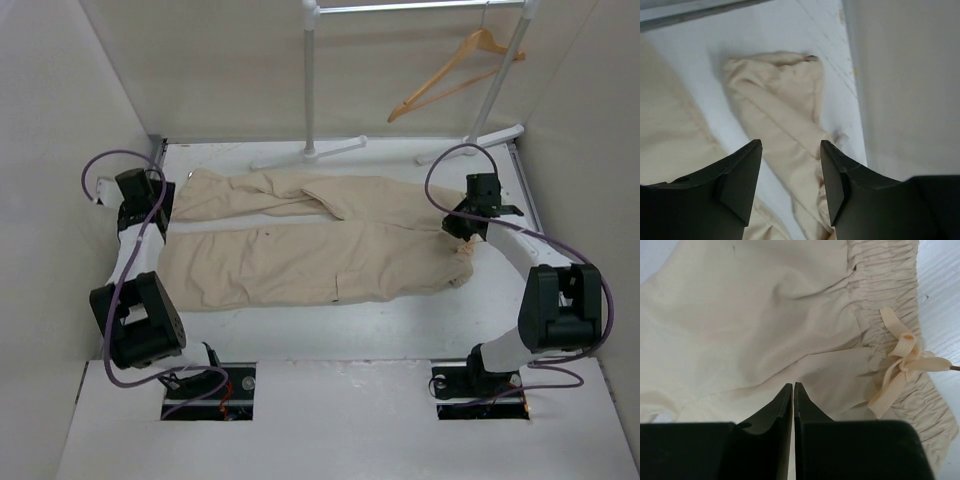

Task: Place the trousers on the hanger
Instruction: Flatten out the trousers at the center of the board.

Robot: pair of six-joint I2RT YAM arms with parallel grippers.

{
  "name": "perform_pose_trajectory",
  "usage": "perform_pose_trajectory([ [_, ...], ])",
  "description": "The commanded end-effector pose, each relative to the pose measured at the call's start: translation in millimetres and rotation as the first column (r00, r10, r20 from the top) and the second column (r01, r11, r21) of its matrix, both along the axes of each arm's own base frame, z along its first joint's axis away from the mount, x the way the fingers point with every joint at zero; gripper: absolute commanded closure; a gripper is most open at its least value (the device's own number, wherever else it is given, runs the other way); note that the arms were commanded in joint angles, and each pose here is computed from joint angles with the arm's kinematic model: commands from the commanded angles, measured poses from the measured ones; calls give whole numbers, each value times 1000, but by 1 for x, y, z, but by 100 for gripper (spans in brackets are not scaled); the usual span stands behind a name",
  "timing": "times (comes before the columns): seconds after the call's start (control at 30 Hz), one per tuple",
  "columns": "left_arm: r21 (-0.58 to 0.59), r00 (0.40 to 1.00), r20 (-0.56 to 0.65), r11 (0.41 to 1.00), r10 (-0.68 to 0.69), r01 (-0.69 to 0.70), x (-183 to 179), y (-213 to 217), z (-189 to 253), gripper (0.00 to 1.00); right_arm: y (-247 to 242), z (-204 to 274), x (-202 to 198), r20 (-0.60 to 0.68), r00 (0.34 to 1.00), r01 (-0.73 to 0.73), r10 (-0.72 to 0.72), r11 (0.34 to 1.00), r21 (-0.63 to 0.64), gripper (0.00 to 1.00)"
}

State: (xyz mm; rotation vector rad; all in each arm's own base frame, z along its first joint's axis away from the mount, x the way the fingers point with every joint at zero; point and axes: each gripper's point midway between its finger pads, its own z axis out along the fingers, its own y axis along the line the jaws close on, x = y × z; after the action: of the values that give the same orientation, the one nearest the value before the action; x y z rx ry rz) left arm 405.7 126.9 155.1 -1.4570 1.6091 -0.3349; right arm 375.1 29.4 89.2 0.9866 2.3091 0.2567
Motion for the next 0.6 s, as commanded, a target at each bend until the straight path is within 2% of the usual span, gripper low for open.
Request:
perform_pose_trajectory([
  [0.0, 49, 998, 4, 996, -70, 70, 32, -10, 22, 51, 3, 36, 19, 118, 993, -3, 0, 1000, 22, 91],
  [0.07, 19, 995, -61, 997, -75, 76, 37, -11, 7, 51, 6, 40, 21, 126, 992, -19, 16, 1000, 25, 88],
  [0.13, -25, 989, -136, 998, -64, 61, 34, -12, -13, 52, 11, 42, 19, 131, 991, -37, 34, 999, 26, 82],
  [0.23, -71, 984, -180, 997, -19, 7, 28, -6, -28, 51, 22, 37, 9, 127, 990, -71, 67, 997, 28, 62],
  [0.33, -94, 983, -184, 995, -4, -13, 30, -3, -37, 50, 23, 28, 0, 124, 990, -65, 60, 997, 40, 51],
  [0.43, -137, 979, -202, 991, -13, -16, 36, -8, -49, 49, 4, 23, 1, 118, 993, -1, -6, 998, 59, 44],
  [0.57, -150, 971, -241, 988, -7, -31, 42, -5, -67, 49, -35, 40, 20, 156, 982, 103, -110, 993, 54, 37],
])
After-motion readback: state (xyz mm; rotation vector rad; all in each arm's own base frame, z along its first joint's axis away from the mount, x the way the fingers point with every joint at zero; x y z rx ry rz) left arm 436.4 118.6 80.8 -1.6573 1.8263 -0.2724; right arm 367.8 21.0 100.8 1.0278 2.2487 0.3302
